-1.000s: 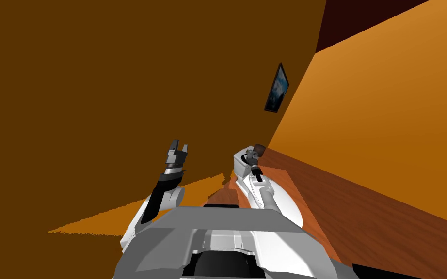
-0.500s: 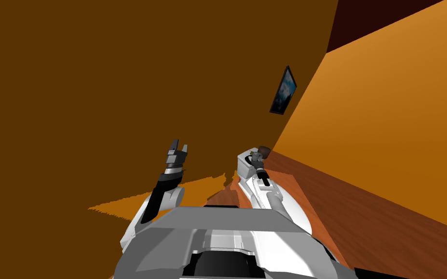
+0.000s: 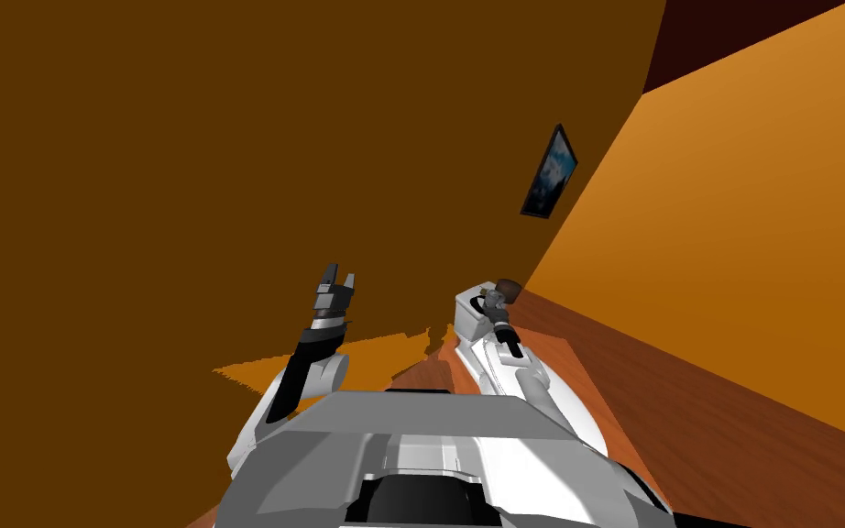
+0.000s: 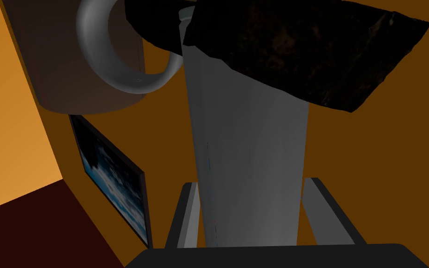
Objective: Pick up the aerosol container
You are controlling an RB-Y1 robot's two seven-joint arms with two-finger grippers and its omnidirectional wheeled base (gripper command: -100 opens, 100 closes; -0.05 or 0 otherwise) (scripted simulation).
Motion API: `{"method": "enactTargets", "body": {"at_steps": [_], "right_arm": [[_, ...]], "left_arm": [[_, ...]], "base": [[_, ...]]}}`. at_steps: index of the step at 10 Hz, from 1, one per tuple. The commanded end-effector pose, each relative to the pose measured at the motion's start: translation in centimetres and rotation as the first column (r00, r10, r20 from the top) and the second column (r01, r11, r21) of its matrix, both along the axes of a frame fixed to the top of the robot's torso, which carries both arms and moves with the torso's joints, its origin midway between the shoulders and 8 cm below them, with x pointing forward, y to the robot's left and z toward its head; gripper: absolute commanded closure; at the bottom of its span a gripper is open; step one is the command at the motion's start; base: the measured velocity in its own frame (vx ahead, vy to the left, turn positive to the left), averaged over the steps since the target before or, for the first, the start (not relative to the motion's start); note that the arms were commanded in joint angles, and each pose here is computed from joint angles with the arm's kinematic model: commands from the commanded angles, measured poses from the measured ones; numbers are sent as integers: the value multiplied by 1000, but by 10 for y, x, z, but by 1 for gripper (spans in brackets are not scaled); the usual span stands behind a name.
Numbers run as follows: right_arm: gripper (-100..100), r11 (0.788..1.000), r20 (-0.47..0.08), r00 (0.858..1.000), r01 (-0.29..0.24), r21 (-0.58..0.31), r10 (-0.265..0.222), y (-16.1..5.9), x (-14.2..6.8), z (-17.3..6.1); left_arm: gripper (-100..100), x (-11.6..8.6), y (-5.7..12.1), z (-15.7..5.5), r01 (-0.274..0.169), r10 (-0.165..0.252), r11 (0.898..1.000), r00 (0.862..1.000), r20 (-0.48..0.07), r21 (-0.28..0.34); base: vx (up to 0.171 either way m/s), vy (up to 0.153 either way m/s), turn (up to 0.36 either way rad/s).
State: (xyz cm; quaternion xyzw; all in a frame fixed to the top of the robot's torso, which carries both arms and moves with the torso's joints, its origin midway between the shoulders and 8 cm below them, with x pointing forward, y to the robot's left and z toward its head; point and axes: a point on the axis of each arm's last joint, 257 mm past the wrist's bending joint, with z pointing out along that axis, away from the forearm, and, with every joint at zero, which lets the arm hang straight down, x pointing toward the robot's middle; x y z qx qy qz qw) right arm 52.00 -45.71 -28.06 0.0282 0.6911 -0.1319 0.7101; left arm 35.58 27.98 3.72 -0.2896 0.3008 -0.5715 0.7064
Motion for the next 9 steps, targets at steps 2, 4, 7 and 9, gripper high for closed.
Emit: {"method": "enactTargets", "body": {"at_steps": [2, 4, 7, 9], "right_arm": [[100, 999, -6, 999, 36, -13, -36, -33, -19, -2], [100, 997, -19, 998, 62, -37, -63, -60, -35, -4], [100, 994, -17, 994, 103, -43, -104, -93, -53, 0], [100, 992, 7, 992, 126, 1, -126, -102, -56, 5]], "left_arm": [[0, 0, 0, 0, 0, 0, 1000, 1000, 0, 0], [0, 0, 0, 0, 0, 0, 1000, 1000, 0, 0], [0, 0, 0, 0, 0, 0, 1000, 1000, 0, 0], [0, 0, 0, 0, 0, 0, 1000, 1000, 0, 0]], "base": [[-16, 62, 176], [-15, 39, 115], [-10, 45, 128], [-12, 45, 76]]}}
